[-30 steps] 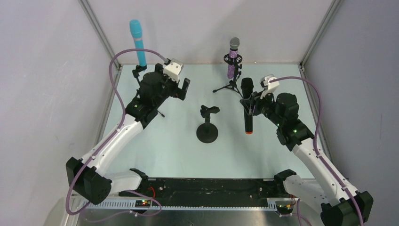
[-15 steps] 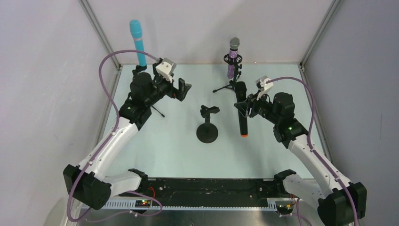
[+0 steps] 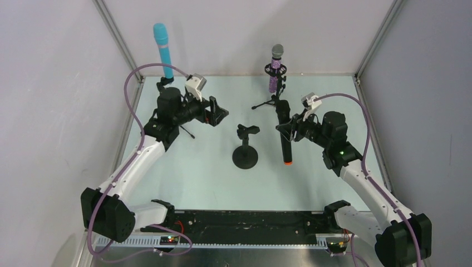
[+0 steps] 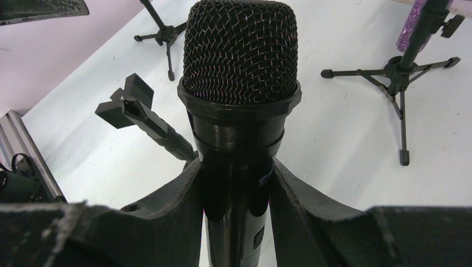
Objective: Attach the microphones to the stand
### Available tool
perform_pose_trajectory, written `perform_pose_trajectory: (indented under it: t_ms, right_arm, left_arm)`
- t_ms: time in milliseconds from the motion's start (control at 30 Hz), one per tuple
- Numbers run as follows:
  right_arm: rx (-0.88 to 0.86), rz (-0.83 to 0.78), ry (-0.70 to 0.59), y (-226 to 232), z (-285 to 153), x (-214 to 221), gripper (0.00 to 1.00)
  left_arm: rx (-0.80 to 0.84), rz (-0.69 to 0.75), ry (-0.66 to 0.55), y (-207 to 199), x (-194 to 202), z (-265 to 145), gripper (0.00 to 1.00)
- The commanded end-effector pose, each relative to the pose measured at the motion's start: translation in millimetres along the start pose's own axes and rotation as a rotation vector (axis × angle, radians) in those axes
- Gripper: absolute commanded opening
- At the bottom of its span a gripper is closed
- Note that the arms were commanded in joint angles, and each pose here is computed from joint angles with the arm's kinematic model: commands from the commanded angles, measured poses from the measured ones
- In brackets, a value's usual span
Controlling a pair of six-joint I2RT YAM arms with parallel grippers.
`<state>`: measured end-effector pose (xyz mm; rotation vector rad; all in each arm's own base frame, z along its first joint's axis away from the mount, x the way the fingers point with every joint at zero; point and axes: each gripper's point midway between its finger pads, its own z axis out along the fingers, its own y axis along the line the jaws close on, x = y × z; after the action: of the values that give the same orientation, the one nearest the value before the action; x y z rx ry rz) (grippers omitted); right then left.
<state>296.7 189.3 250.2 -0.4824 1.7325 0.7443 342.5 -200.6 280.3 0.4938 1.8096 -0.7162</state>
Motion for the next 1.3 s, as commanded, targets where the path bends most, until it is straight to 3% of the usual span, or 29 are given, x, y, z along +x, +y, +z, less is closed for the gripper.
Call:
perform_pose_trajectory:
  t_ms: [0, 267, 600, 900, 1267]
  right_arm:
    - [-0.044, -0.019, -0.086, 7.1, 1.4, -18.6, 0.0]
    - [-0.067, -0.099, -0.085, 9.5, -0.9, -17.4, 0.0]
    - [-0.072, -0.141, -0.109, 9.2, -0.5, -20.4, 0.0]
    - [-0.104, -0.18, -0.178, 14.1, 0.8, -29.8, 0.0]
    - [-0.151, -0.293, -0.431, 24.6, 0.2, -73.8, 0.0]
  left_arm:
    - [0.056, 0.062, -0.003, -8.0, 1.2, -5.0, 0.98]
    - [0.075, 0.321, -0.027, -5.4, -2.4, -12.5, 0.98]
    - [0.394, 0.532, -0.061, -51.7, 9.3, -21.2, 0.98]
    - [0.621, 0.548, -0.085, -84.3, 13.9, -23.2, 0.98]
    - [0.657, 0.545, -0.038, -100.9, 32.6, -6.8, 0.98]
